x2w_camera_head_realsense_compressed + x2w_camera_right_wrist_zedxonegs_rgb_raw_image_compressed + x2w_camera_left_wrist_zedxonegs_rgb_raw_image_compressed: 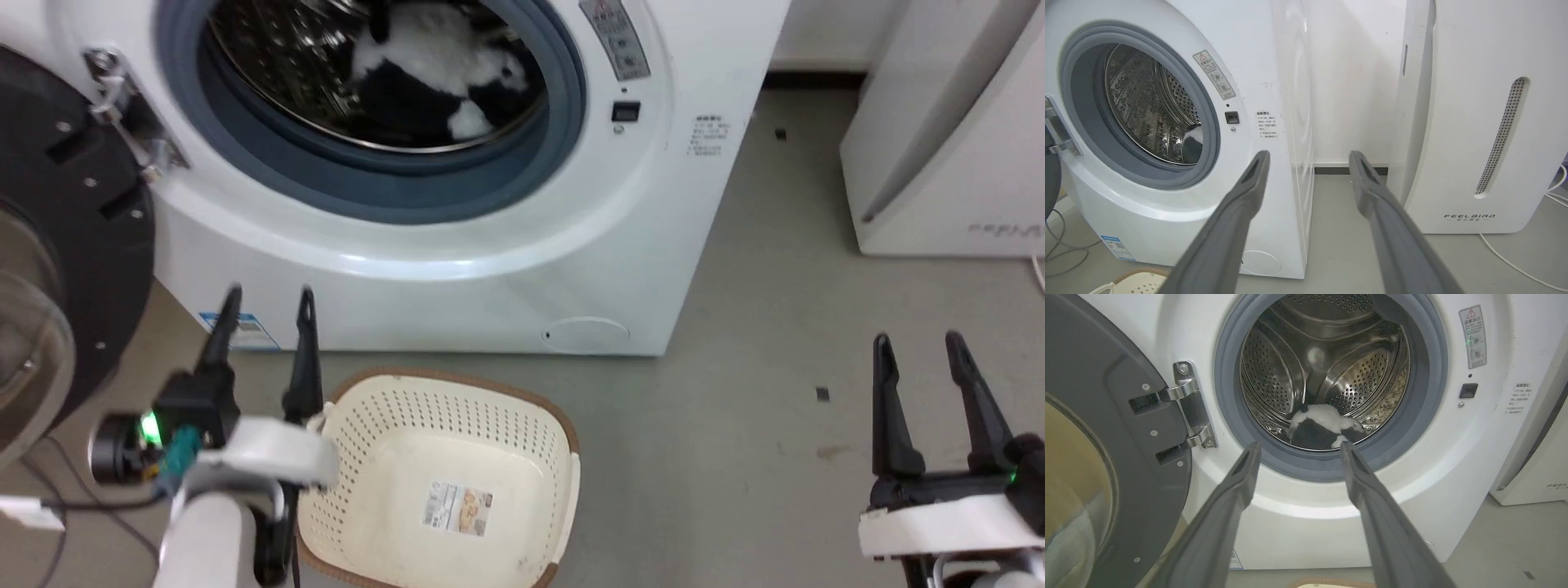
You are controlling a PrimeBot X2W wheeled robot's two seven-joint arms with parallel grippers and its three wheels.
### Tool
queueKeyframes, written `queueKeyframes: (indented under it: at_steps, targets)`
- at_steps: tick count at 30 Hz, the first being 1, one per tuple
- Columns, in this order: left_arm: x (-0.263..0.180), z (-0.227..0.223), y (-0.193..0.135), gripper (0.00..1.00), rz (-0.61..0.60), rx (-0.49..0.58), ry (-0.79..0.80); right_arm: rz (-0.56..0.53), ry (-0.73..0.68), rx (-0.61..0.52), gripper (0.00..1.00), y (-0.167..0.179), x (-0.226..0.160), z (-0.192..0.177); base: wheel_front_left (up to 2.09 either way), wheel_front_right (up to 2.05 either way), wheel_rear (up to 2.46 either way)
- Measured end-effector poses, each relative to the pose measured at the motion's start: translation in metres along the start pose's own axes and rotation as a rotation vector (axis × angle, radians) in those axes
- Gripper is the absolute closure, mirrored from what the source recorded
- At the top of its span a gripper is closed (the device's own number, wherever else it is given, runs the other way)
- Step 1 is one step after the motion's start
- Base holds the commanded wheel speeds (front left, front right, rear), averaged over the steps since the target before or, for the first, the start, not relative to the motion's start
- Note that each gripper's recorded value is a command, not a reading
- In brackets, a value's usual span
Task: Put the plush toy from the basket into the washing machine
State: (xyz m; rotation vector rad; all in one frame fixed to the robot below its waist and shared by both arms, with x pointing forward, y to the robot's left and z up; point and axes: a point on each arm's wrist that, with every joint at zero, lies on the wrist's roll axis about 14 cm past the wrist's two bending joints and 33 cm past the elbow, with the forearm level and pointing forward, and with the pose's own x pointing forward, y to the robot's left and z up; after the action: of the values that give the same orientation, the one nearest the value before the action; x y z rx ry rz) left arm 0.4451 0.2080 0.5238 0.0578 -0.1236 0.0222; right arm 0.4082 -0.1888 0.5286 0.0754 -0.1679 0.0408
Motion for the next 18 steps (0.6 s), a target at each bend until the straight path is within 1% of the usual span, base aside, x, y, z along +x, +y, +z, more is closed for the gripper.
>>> queueKeyframes:
  at_steps: [11,18]
  targets:
    - [-0.070,-0.008,0.010,0.00,0.048,-0.011,0.052,0.042,-0.001,-0.016,0.00,0.014,-0.029,0.010,0.00,0.00,0.00]
    - [-0.086,-0.007,0.013,0.00,0.064,-0.006,0.054,0.061,-0.014,-0.013,0.00,0.021,-0.031,0.015,0.00,0.00,0.00]
